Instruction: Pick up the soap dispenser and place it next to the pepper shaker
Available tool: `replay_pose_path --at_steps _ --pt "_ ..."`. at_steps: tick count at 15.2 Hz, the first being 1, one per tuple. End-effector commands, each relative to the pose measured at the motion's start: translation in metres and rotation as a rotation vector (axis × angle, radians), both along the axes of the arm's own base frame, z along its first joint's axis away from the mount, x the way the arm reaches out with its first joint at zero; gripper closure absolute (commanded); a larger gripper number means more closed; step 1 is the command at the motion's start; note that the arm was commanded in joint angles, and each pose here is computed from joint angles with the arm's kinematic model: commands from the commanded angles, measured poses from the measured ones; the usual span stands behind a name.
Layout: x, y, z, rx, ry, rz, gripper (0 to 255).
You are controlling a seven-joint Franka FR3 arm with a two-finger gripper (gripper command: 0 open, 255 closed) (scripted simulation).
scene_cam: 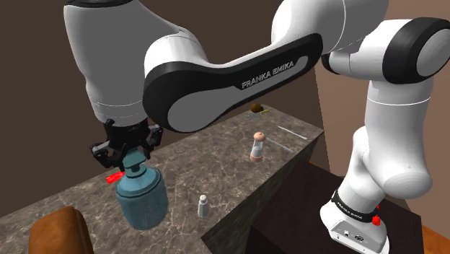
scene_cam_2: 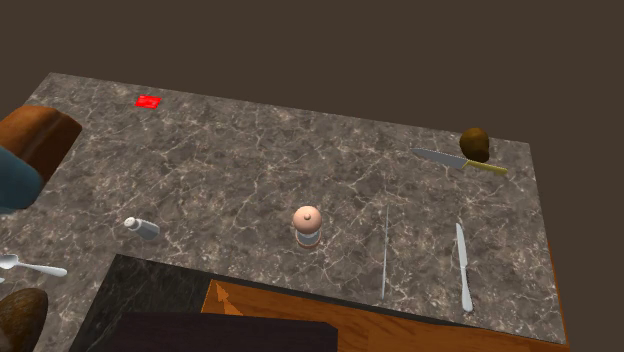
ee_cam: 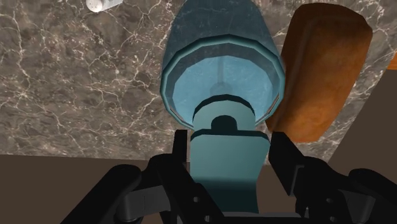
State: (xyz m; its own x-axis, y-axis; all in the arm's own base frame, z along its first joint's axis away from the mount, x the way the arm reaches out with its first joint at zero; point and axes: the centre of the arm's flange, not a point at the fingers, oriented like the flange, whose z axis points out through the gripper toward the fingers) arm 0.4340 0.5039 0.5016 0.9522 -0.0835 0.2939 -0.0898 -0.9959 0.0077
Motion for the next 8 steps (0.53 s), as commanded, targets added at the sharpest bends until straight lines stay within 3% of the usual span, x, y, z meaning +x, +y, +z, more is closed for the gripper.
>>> replay_pose_path --at_steps 1,8 --pt "0.000 0.000 -0.010 0.001 -0.001 0.000 255" --pt "0.000 0.000 -0.047 0.001 -0.001 0.000 255"
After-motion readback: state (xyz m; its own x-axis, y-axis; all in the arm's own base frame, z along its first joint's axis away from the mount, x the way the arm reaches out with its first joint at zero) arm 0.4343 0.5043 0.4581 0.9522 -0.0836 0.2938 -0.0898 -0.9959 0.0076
